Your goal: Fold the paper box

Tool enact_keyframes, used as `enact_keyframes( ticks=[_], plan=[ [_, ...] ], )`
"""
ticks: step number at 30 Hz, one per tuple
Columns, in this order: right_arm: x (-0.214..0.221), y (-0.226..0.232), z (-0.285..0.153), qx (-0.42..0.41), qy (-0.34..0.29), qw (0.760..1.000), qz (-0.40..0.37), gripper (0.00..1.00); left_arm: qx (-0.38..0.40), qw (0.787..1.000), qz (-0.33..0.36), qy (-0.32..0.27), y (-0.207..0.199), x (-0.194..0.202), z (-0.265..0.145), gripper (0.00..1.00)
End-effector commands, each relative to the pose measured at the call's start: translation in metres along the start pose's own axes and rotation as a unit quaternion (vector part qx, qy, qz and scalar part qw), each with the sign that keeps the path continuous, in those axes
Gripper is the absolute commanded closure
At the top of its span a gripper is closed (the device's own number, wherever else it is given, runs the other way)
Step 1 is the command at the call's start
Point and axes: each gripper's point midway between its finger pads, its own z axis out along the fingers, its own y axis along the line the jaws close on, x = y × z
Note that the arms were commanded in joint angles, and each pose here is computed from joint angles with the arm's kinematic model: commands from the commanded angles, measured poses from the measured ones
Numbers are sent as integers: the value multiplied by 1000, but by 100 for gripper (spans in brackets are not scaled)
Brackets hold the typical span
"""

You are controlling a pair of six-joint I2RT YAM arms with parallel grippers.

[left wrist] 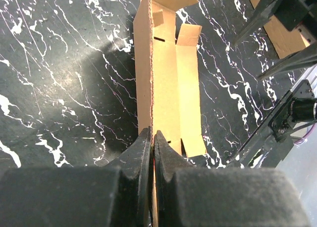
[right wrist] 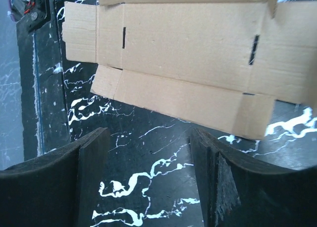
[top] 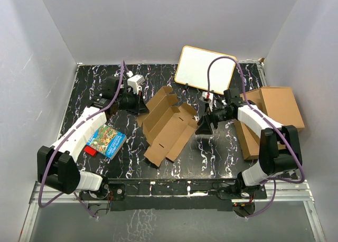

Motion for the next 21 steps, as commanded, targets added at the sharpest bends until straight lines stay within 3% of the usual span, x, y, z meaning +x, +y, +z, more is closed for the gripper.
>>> enact_keyframes(
  ticks=[1,3,5,6,10,16,21],
  plan=[
    [-58,7,-20,1,-56,991,-122,28,22,998,58,2,-14,-13,-20,100],
    [-79,8,-26,11,-71,985,-156,21,24,997,71,0,-17,-18,-24,100],
    [-99,6,-31,26,-93,978,-184,3,33,996,86,-2,-22,-22,-29,100],
    [-105,7,-31,22,-105,973,-202,0,39,995,93,-4,-25,-24,-31,100],
    [-116,-4,-30,32,-120,966,-228,1,62,992,111,-14,-36,-27,-37,100],
    [-108,-38,-21,69,-105,977,-173,0,90,989,117,-23,-49,-28,-43,100],
    [-91,-64,-14,103,-87,983,-126,8,105,988,109,-27,-53,-27,-42,100]
  ],
)
